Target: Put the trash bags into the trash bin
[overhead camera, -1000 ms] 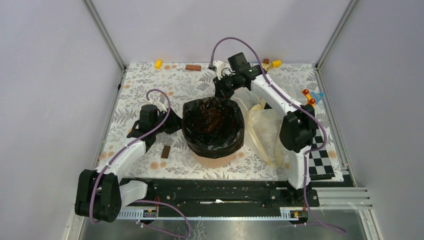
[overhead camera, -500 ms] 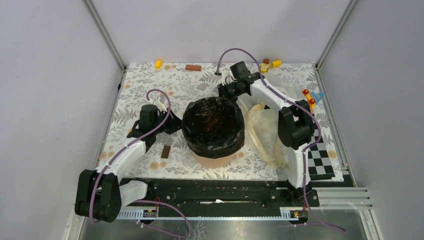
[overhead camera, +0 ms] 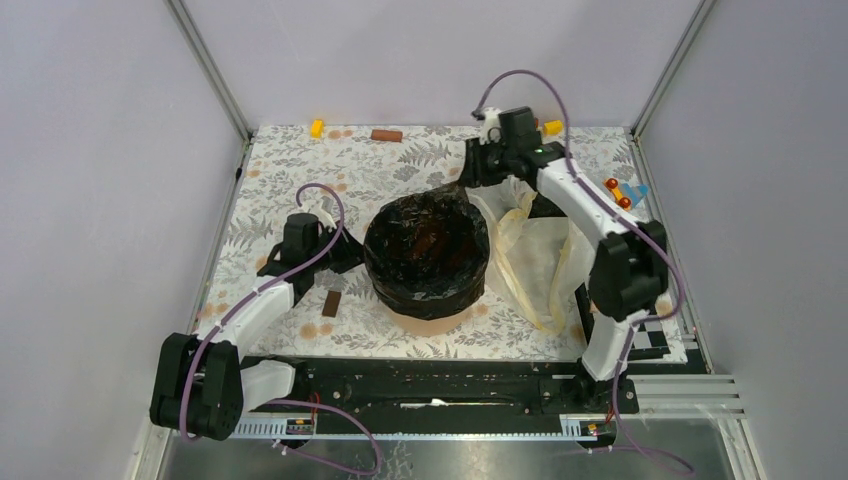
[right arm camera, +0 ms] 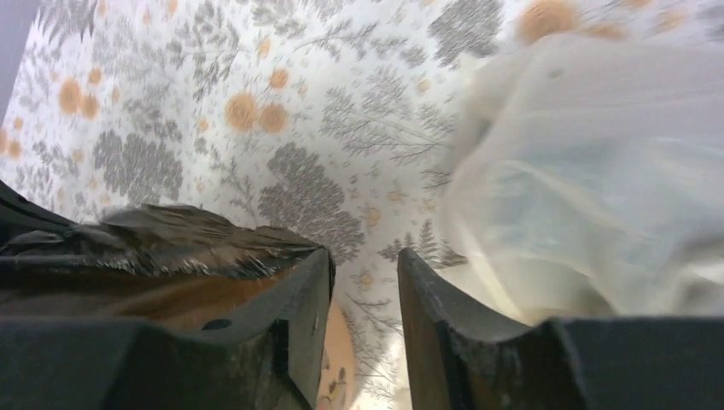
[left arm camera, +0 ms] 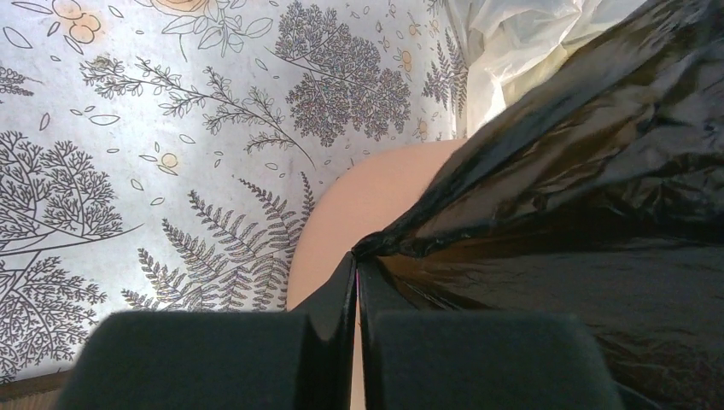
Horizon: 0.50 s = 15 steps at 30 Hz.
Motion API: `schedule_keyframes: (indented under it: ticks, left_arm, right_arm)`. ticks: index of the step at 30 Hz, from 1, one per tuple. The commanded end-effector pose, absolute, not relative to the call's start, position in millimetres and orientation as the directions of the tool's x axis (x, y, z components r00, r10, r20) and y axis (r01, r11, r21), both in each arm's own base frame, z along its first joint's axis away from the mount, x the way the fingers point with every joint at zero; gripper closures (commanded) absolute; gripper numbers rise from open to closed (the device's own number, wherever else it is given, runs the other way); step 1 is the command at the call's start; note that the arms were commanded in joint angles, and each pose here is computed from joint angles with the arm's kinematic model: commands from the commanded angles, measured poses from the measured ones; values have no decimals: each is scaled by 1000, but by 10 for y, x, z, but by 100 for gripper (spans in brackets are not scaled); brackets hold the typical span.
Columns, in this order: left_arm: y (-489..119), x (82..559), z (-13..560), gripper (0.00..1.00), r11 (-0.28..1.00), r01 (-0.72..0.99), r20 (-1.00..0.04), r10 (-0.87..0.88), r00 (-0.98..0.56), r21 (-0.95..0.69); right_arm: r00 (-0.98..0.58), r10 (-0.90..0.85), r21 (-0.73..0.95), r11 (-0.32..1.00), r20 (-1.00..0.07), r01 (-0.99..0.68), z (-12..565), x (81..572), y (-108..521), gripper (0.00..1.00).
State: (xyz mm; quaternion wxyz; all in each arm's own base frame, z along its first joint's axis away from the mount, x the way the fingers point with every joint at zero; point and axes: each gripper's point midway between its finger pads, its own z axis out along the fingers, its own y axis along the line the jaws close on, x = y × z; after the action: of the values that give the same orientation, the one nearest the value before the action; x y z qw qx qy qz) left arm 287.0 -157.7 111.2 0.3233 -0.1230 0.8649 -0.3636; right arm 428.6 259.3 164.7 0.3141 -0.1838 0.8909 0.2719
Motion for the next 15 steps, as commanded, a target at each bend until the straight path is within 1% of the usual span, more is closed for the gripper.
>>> schedule_keyframes:
  ticks: [1, 3, 5, 6, 8, 9, 12, 15]
  left_arm:
    - [-1553, 2928, 1181, 98, 716, 52, -518, -451, -727, -696]
    - [-1537, 2929, 1196, 93, 719, 53, -526, -455, -718, -693]
    - [-1512, 2927, 1210, 88, 723, 49, -536, -463, -706, -689]
    - [-1500, 2927, 1224, 86, 723, 47, -540, -469, -699, -689]
    - [-1488, 2927, 1264, 85, 723, 50, -549, -476, -687, -689]
    - [-1486, 2926, 1277, 85, 722, 52, -552, -478, -684, -690]
    - [-1487, 2919, 1322, 79, 718, 61, -558, -481, -676, -693]
    - [-1483, 2905, 1334, 74, 714, 58, -556, -489, -672, -698]
  right_arm:
    - [-588, 1, 316, 844, -809, -433, 2449, 4367, 2270, 53]
    - [-572, 31, 311, 862, -820, -400, 2534, 4290, 2153, 49]
    - [-557, 64, 305, 885, -828, -352, 2597, 4217, 2001, 48]
    - [-551, 80, 303, 895, -831, -326, 2623, 4166, 1920, 45]
    - [-530, 120, 293, 921, -839, -255, 2657, 4082, 1716, 32]
    - [-526, 139, 295, 929, -839, -225, 2647, 4028, 1637, 28]
    - [-517, 186, 315, 933, -835, -173, 2602, 3808, 1491, 27]
    - [-511, 262, 385, 911, -818, -149, 2556, 3513, 1436, 33]
